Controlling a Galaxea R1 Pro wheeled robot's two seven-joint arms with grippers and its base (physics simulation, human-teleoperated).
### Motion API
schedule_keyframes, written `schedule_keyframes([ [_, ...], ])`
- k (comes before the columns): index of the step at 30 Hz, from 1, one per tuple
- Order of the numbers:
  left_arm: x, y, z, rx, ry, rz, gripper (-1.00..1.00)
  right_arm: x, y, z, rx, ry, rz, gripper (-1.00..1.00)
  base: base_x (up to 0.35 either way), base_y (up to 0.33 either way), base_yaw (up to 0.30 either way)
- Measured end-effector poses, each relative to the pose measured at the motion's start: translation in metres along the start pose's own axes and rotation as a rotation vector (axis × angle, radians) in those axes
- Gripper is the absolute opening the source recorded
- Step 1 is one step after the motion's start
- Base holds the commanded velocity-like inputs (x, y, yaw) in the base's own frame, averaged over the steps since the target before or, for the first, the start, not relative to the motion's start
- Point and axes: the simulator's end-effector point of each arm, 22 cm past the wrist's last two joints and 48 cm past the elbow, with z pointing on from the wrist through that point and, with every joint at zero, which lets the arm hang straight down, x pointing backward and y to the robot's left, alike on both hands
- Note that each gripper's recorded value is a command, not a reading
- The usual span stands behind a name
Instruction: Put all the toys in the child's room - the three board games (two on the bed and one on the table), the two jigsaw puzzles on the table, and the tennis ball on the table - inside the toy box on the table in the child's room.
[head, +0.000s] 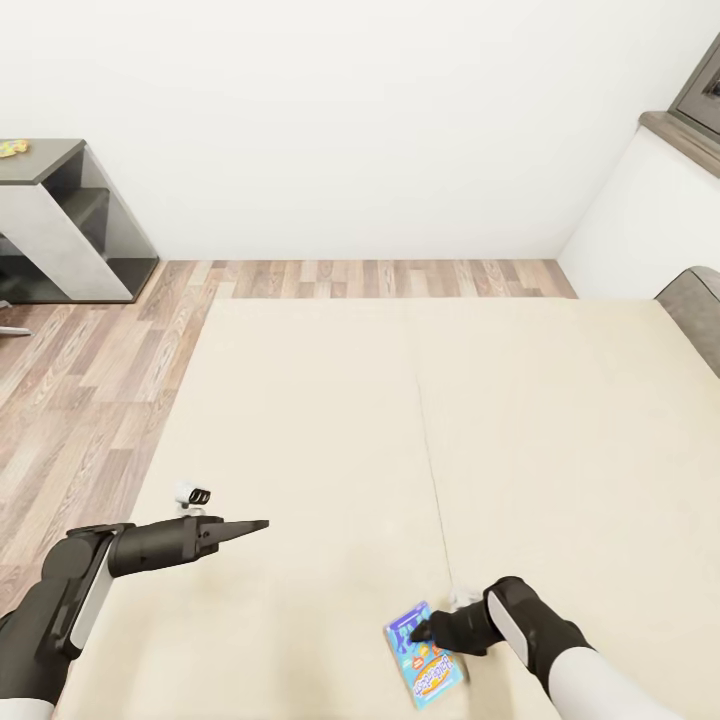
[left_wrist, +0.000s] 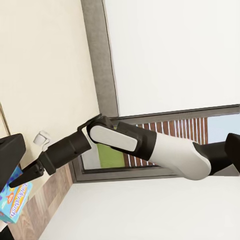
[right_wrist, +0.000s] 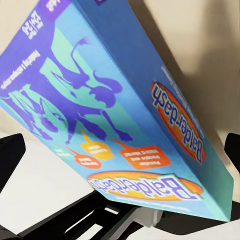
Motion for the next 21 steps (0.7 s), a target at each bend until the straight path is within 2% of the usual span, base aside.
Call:
schedule_keyframes([
  [11,0.000,0.000,0.000,-0.001,0.000,0.001,1.00,0.003,0.029,0.010,-0.042,0.009,-0.014,1.00,0.000,0.000,0.000],
  [21,-0.001,0.000,-0.001,0.000,-0.001,0.001,1.00,0.004,0.034,0.011,-0.052,0.011,-0.014,1.00,0.000,0.000,0.000],
])
